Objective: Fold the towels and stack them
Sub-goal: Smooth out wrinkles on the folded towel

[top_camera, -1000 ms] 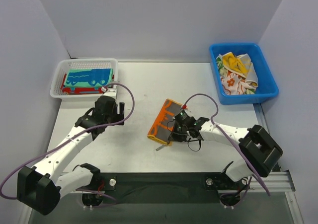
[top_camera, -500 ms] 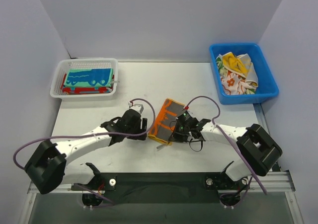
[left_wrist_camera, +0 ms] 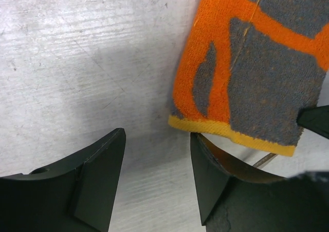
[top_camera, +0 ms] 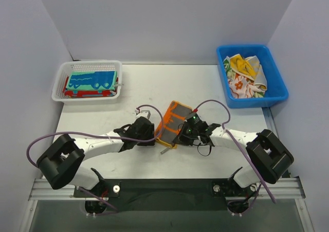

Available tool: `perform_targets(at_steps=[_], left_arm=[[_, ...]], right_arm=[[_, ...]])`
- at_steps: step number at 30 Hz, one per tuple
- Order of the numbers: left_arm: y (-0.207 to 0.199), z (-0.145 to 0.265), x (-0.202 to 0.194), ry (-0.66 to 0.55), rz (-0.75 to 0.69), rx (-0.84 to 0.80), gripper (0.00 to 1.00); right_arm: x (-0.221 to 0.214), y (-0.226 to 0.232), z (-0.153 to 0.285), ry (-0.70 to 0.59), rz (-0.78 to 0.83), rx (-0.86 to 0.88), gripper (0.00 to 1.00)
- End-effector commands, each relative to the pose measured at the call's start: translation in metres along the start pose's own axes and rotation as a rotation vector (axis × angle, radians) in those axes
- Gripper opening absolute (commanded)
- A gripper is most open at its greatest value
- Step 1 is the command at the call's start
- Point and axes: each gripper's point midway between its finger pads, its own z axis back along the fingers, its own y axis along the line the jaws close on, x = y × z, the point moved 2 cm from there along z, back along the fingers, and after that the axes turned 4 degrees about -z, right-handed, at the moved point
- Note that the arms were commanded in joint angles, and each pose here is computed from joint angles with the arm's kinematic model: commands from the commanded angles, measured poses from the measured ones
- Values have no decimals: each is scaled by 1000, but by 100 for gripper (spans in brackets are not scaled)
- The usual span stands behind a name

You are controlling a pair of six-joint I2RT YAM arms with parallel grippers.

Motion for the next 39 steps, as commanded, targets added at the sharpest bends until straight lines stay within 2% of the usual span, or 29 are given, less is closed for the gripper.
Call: perform_targets(at_steps=[1, 13, 28, 35, 39], left_arm=[[-8, -8, 5, -25, 48, -6, 64], [9, -21, -3, -8, 118, 130, 59], [3, -4, 0, -44, 113, 57, 59], [-2, -17, -5, 8, 90, 85, 59], [-9, -20, -1, -12, 95, 69, 58]], right_arm=[[5, 7, 5, -13, -26, 37, 0], [9, 15, 14, -28, -36, 73, 0], [21, 17, 23, -61, -46, 91, 0], [21, 20, 23, -54, -41, 96, 0], [20, 18, 22, -52, -43, 90, 0]])
